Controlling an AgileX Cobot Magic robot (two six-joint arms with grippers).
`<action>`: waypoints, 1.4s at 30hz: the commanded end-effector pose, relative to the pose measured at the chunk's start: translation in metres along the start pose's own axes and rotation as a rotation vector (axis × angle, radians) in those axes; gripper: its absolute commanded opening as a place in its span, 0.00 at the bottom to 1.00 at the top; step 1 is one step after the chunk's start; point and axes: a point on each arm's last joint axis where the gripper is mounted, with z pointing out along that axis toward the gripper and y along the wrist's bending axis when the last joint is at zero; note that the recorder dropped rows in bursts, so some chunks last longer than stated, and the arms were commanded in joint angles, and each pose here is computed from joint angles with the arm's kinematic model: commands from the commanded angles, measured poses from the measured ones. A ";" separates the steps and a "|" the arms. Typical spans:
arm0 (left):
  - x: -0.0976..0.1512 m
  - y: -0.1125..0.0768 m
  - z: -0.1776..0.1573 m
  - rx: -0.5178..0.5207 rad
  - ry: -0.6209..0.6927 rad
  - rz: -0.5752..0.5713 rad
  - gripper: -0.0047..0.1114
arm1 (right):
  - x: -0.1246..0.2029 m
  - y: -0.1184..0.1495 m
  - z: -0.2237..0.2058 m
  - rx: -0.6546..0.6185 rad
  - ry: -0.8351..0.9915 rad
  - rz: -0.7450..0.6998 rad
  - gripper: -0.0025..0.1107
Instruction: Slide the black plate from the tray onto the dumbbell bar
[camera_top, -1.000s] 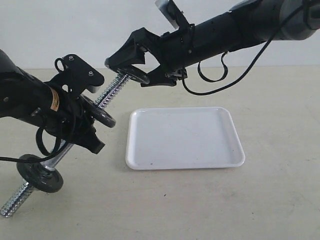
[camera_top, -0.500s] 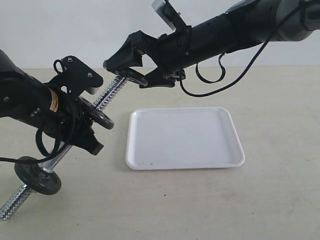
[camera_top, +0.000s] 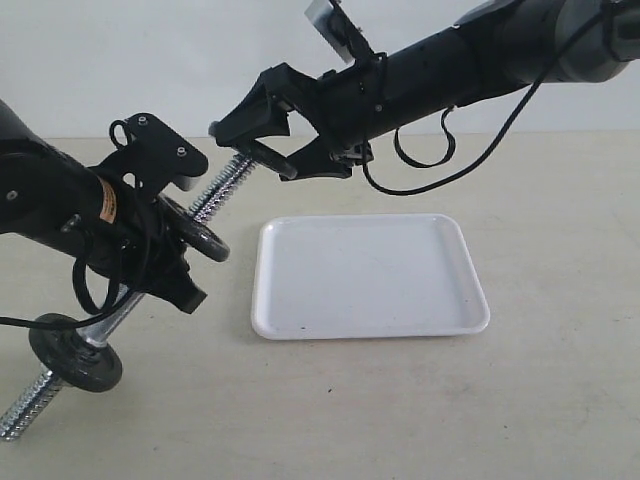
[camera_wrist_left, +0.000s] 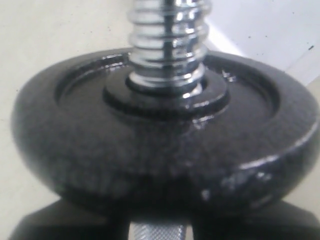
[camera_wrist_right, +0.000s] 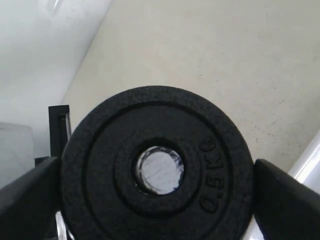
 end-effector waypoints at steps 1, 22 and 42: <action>-0.087 -0.001 -0.062 0.023 -1.031 0.064 0.08 | 0.000 0.028 -0.004 -0.205 0.033 0.021 0.02; -0.089 -0.001 -0.067 0.000 -1.089 0.087 0.08 | 0.004 0.032 -0.005 -0.251 0.069 -0.023 0.02; -0.090 0.000 -0.068 0.000 -1.103 0.084 0.08 | 0.000 0.017 -0.002 -0.080 0.029 -0.123 0.95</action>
